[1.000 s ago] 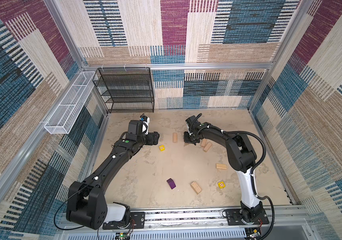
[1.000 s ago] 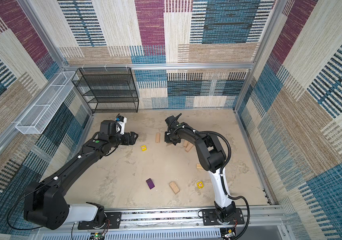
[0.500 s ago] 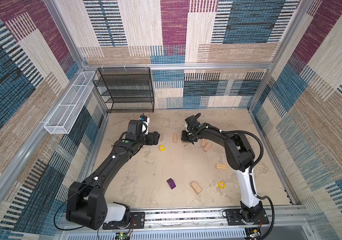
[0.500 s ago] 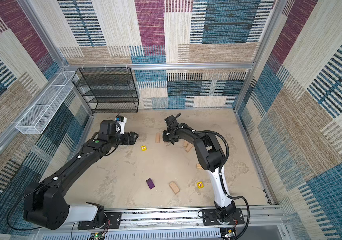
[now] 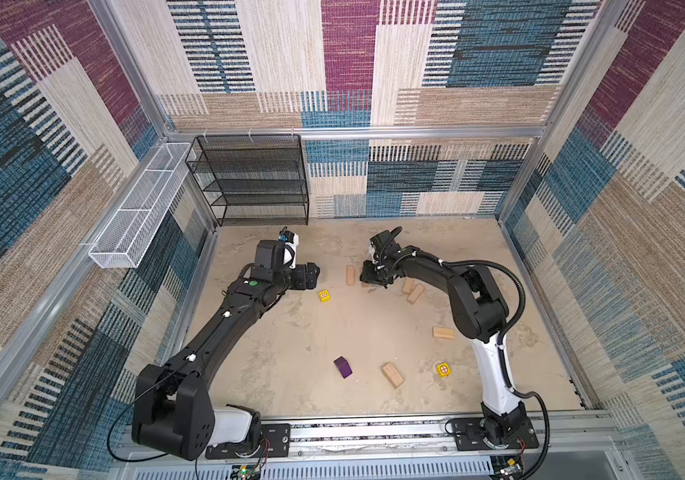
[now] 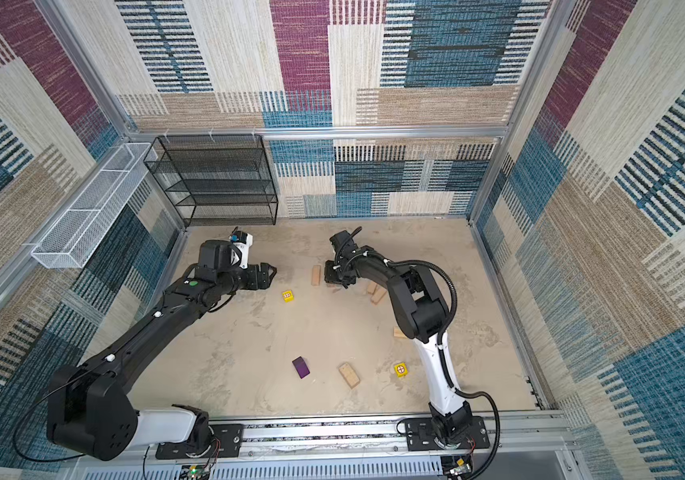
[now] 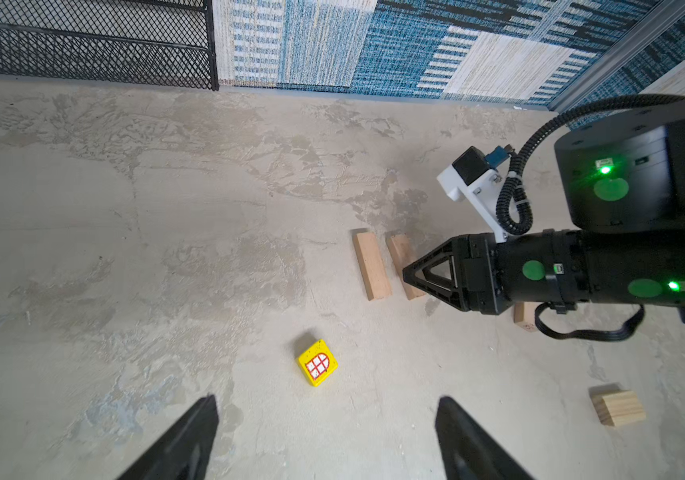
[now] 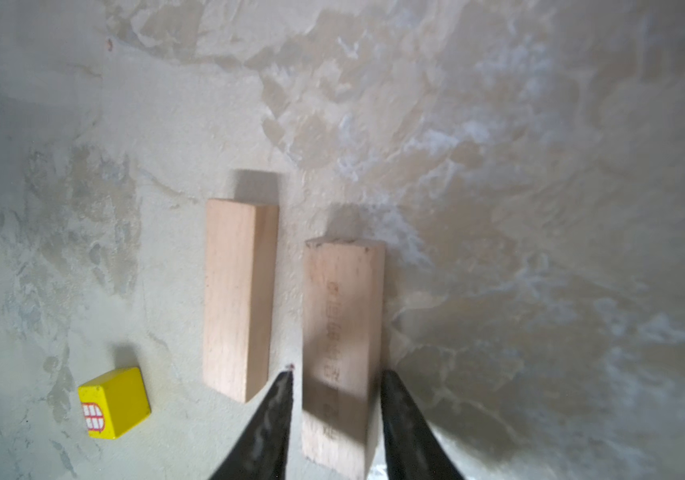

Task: Build the wood block tower
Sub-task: 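Lower the held block beside the upright block with the right gripper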

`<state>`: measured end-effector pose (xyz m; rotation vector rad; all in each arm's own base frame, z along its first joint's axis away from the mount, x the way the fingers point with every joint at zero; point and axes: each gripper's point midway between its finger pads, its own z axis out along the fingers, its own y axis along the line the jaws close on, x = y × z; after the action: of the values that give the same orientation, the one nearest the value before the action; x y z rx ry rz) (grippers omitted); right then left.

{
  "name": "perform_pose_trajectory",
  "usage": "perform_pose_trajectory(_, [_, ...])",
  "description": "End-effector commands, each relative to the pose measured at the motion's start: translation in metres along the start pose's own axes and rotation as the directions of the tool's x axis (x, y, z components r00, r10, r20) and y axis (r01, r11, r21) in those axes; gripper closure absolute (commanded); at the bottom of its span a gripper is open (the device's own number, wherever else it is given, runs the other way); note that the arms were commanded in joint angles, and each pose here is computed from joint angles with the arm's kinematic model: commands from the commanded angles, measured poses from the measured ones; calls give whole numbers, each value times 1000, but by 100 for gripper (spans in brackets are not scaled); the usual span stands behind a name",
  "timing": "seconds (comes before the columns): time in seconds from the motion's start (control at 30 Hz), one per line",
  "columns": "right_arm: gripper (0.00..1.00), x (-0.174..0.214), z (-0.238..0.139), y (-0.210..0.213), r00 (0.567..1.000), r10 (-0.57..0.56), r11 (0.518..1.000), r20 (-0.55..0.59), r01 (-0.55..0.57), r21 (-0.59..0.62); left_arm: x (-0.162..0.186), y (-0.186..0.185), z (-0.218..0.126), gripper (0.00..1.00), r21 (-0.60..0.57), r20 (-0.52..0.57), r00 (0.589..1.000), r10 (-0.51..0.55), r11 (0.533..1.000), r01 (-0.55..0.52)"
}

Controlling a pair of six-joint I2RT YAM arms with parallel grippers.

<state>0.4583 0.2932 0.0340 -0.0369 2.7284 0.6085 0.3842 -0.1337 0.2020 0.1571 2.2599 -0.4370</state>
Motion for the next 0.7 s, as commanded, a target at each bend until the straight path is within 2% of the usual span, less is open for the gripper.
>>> perform_pose_trajectory(0.0, [60,21,5,-12,996,37,999,-81,-34,41,-3,-2,-3,13,11,14,1000,-11,1000,10])
perform_pose_trajectory(0.2, [63,22,6,-11,995,51,998,-83,-48,35,-4,-2,-4,13,11,20,1000,-10,1000,10])
perform_pose_trajectory(0.37, [72,21,8,-10,994,66,997,-83,-64,30,-5,-2,-6,13,9,25,1000,-9,1000,9])
perform_pose_trajectory(0.67, [72,22,14,-10,991,90,996,-96,-88,30,-6,0,-8,13,3,30,1000,-9,1000,9])
